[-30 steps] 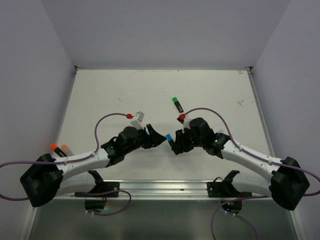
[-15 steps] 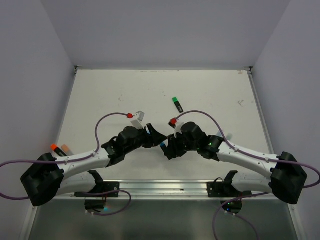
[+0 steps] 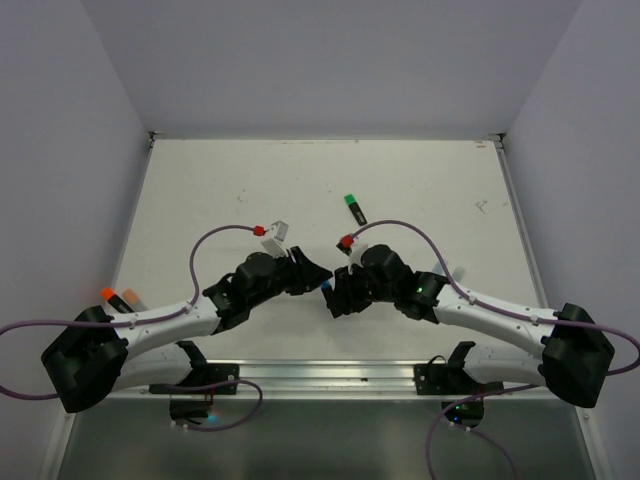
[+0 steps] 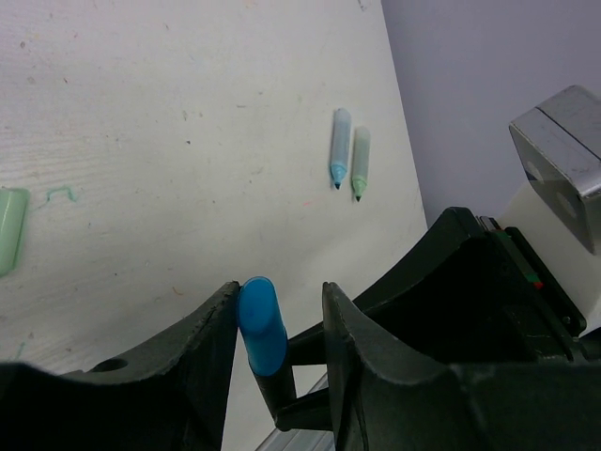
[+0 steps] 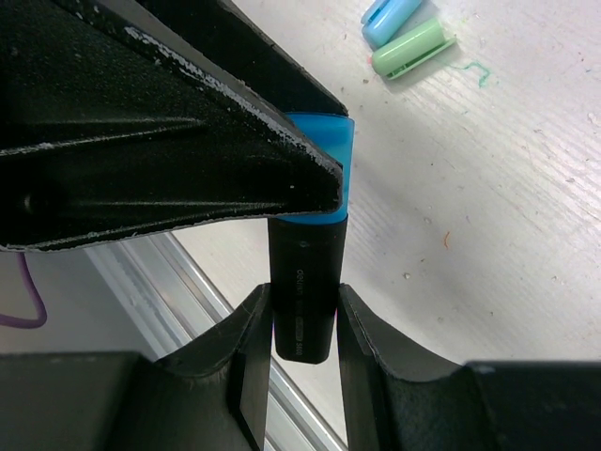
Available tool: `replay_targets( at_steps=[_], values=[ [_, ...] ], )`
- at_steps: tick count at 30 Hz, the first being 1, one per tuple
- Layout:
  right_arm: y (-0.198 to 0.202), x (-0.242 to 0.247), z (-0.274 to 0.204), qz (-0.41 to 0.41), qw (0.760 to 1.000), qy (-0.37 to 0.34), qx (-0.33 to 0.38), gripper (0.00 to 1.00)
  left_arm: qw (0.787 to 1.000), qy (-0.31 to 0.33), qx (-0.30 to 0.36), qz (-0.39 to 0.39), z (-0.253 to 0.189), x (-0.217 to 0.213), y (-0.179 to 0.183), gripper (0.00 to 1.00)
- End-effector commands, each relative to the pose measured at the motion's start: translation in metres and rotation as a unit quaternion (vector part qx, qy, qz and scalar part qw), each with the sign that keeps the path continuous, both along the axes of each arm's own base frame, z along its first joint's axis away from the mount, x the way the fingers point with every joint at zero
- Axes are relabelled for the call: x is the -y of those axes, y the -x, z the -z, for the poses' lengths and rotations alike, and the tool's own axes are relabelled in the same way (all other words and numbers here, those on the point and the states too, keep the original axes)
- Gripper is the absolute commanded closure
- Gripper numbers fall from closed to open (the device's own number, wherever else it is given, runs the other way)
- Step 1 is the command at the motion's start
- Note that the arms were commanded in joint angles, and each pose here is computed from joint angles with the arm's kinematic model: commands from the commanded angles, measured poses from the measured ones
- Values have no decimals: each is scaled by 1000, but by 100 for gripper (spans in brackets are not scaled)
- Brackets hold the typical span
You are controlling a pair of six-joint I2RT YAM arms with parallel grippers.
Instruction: Open the pen caps
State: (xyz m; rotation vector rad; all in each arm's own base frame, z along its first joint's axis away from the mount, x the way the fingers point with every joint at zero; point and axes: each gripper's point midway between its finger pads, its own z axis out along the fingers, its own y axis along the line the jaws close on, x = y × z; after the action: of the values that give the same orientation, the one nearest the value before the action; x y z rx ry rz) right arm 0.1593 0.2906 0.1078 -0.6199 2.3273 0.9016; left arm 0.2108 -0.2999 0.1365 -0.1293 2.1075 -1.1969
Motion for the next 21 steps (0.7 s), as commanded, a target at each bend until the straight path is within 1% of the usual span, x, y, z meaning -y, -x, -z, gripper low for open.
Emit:
replay_targets(
  at_steps=[1, 5, 6, 8, 14, 16, 19, 21],
  values=[
    [-15, -10, -25, 18, 999, -34, 36, 100, 999, 32, 11, 17, -14, 9, 3, 57],
    [-14, -10, -30, 19, 998, -42, 43, 100, 999, 38, 11, 24, -14, 12, 4, 60],
    [-15, -10, -31, 20, 998, -41, 44, 100, 999, 39, 11, 25, -14, 12, 5, 64],
    [-15, -9, -32, 21, 998, -41, 46, 100, 999, 40, 9, 28, -14, 13, 6, 67],
    [-14, -10, -35, 20, 998, -46, 46, 100, 999, 40, 8, 31, -11, 13, 7, 68],
    [-14, -10, -34, 19, 998, -45, 44, 100, 999, 41, 9, 31, -11, 13, 7, 70],
    [-13, -9, -32, 19, 998, -44, 43, 100, 999, 43, 11, 29, -13, 12, 6, 76],
    [-13, -9, -31, 18, 998, -41, 42, 100, 999, 41, 10, 26, -13, 11, 6, 77]
  ],
)
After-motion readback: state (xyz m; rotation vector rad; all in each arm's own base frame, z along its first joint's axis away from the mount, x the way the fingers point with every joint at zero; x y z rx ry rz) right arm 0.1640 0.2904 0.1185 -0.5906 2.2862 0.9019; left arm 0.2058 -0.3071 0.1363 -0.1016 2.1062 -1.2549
